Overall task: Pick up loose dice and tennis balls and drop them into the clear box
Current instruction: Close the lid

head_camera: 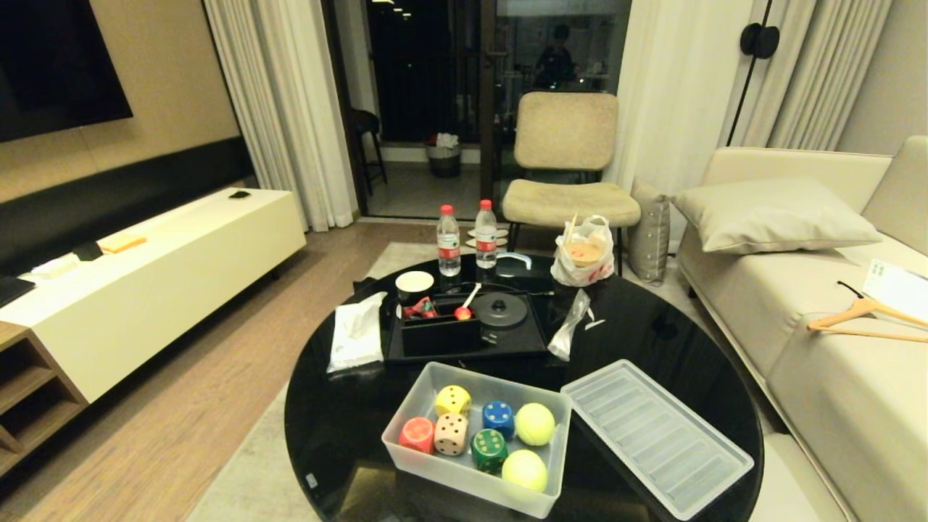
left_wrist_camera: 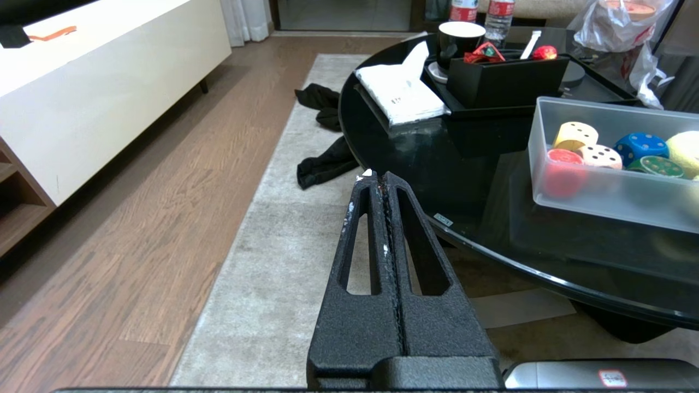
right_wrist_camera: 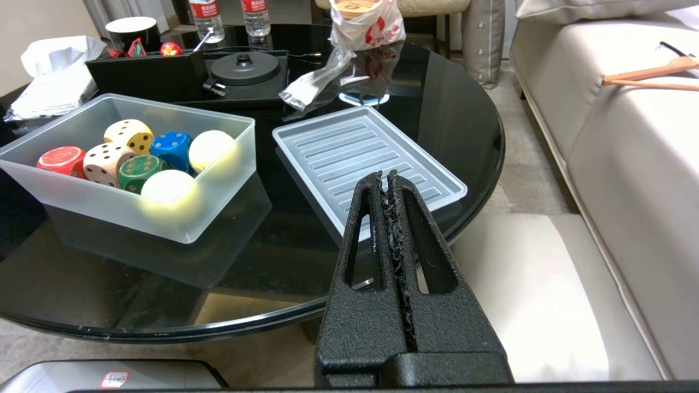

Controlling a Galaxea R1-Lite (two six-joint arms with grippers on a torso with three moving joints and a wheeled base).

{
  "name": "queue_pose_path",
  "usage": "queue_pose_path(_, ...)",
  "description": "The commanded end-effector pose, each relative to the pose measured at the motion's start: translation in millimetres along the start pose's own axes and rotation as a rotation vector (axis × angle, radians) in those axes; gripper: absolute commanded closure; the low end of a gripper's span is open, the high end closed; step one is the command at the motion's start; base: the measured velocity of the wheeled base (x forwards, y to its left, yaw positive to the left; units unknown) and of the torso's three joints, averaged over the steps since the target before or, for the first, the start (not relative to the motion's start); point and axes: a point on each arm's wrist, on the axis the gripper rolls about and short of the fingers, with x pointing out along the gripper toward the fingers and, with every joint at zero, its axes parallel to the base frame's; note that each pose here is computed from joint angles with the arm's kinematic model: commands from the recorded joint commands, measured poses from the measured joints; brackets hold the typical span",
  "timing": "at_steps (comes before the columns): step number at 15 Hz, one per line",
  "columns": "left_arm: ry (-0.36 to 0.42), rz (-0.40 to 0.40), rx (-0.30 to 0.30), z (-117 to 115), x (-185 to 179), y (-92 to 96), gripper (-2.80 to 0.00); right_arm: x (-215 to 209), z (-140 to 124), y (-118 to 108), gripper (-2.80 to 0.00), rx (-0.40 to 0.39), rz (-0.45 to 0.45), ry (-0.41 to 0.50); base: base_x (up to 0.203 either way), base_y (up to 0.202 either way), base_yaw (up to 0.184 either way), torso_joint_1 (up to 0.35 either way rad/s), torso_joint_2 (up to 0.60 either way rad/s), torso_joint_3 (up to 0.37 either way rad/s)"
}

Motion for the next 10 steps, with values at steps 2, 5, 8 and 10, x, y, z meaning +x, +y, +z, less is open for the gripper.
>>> queue_pose_path(2, 0.002, 0.001, 0.0, -0.4, 0.1, 0.0, 0.0, 0.1, 0.1, 0.0, 0.0, 0.0, -0.001, 0.001, 0.0, 0.0, 0.0, 0.0, 0.0, 0.0)
queue_pose_path(5, 0.002, 0.0, 0.0, -0.4, 0.1, 0.0, 0.0, 0.0, 0.5, 0.0, 0.0, 0.0, -0.001, -0.001, 0.0, 0.0, 0.0, 0.0, 0.0, 0.0)
queue_pose_path(8, 0.002, 0.0, 0.0, -0.4, 0.1, 0.0, 0.0, 0.0, 0.3, 0.0, 0.0, 0.0, 0.0, 0.002, 0.0, 0.0, 0.0, 0.0, 0.0, 0.0)
queue_pose_path(10, 0.002, 0.0, 0.0, -0.4, 0.1, 0.0, 0.0, 0.0, 0.0, 0.0, 0.0, -0.002, -0.001, 0.004, 0.0, 0.0, 0.0, 0.0, 0.0, 0.0)
